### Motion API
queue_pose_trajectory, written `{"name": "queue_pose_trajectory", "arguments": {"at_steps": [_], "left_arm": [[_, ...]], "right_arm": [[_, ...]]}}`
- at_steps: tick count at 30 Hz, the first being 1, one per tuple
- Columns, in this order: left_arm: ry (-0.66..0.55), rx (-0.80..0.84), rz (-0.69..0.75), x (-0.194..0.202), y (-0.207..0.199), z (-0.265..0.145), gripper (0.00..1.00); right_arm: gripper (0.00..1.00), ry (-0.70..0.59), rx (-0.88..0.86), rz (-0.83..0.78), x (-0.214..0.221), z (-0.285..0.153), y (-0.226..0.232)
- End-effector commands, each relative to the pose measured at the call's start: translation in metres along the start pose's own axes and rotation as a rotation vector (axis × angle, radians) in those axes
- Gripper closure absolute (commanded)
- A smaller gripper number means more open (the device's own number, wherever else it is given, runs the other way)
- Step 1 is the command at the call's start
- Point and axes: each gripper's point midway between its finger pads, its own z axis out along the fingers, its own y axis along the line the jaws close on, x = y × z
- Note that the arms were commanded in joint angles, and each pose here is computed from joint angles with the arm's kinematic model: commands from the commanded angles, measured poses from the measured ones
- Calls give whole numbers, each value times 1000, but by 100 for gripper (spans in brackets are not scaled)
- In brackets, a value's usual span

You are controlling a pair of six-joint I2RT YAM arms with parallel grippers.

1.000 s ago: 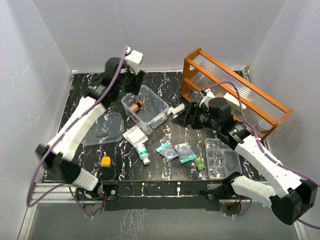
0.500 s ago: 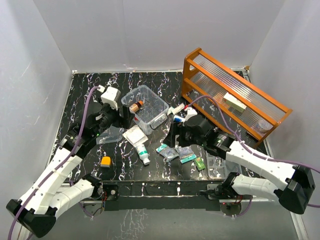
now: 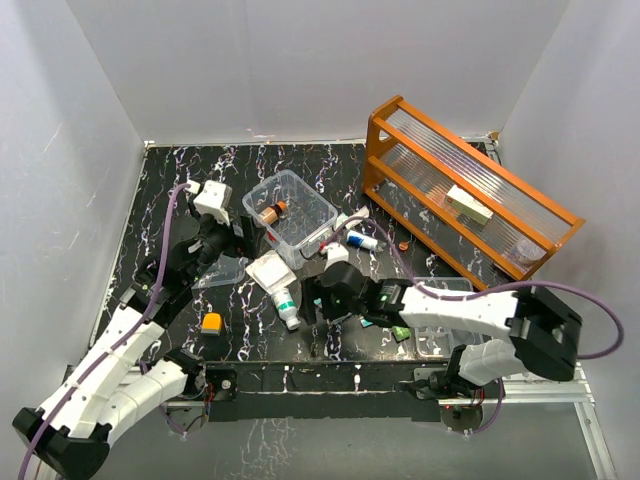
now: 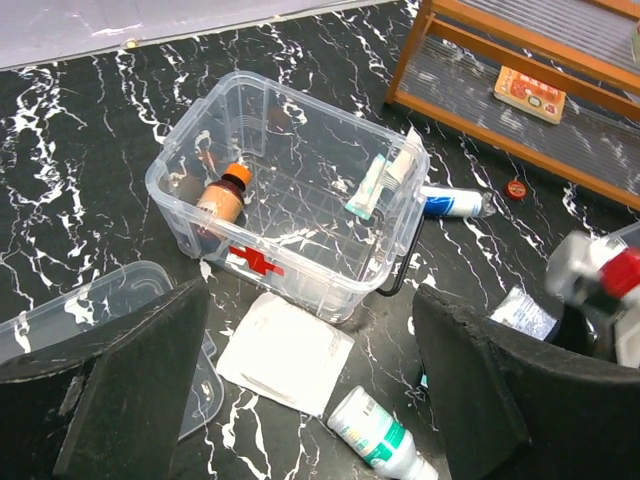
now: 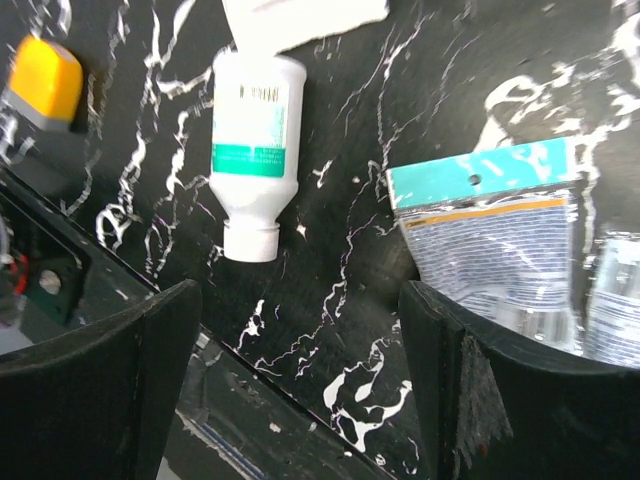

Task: Organize the medicine kit

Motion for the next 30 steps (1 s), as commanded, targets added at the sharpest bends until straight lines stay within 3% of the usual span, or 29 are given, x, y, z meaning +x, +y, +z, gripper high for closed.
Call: {"name": "queue_pose_trajectory", "arguments": {"at_steps": [1,8,11,13,16,27,30], "left_arm": [[-85,-47,-40,-25,7,-13,18],[-74,-63,-101,-25,7,-23,16],[-42,-76,-114,-28,8,-25,11],[-37,-95,-108,-31,11,-25,2],[-52,-101,-102,-36,12,-23,1],[-93,-61,-66,-43,6,-16,1],[-86,-32,-40,-42,2,-15,1]], "right_arm": [[22,-91,-33,-15,-18,17,25],[25,-17,-116,-24,1,42,42],[30,41,-153,-32,18,54,54],[31,46,-139,-49,18,58,53],[33,61,-132,-65,21,65,53],[61,77,-12,-111,27,73,29],[61,67,2,-138,24,70,24]]}}
